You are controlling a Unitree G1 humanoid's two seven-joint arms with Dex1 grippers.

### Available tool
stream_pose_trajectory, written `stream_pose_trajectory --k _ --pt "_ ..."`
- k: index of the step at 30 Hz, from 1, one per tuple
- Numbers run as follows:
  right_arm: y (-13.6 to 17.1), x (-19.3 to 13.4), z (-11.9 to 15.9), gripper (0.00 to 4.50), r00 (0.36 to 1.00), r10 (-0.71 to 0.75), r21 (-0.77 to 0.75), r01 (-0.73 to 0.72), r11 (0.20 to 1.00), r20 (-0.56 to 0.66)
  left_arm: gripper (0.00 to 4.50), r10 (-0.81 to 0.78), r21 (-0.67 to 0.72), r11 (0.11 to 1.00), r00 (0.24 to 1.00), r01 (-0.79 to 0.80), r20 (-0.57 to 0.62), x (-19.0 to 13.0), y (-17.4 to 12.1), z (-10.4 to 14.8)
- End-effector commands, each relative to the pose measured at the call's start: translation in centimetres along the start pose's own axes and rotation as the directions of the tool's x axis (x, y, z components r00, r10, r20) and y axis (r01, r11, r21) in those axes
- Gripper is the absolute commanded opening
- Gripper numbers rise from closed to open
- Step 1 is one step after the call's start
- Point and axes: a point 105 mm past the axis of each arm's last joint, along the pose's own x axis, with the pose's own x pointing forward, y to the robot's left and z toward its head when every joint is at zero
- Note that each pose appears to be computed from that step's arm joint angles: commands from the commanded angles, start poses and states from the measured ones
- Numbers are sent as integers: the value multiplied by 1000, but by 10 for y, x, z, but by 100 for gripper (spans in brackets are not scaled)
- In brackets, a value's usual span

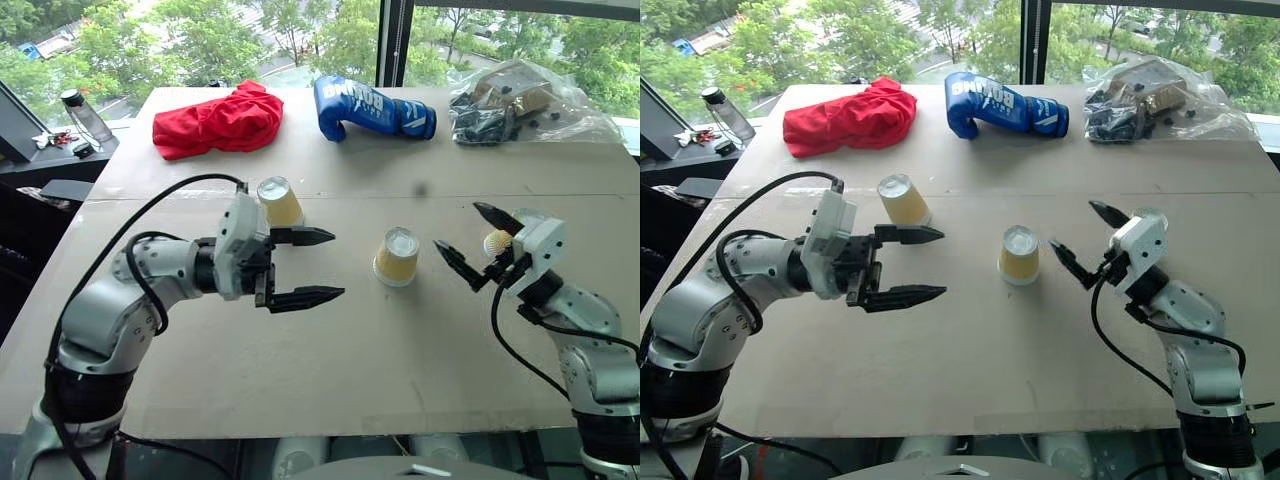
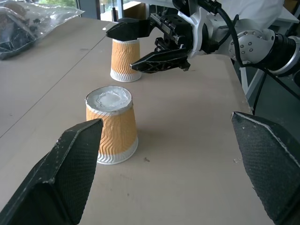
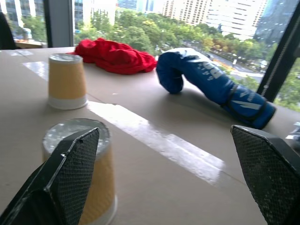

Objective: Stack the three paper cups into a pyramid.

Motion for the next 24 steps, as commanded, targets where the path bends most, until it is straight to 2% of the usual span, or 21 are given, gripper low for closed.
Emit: stream_pose_trajectory --k 1,8,15,24 --pt "-30 -13 6 443 982 -187 -86 188 978 23 450 -23 33 999 1000 22 21 6 2 8" --pt "-46 -25 -13 443 943 -330 -13 330 944 -27 450 -18 53 998 1000 16 25 11 4 7" --pt "-64 -34 -48 443 898 -421 27 427 904 -128 450 1 54 999 1000 -2 10 7 0 2" --pt "-78 -32 -55 443 879 -462 64 471 880 -118 450 31 57 998 999 -31 11 5 -4 -1"
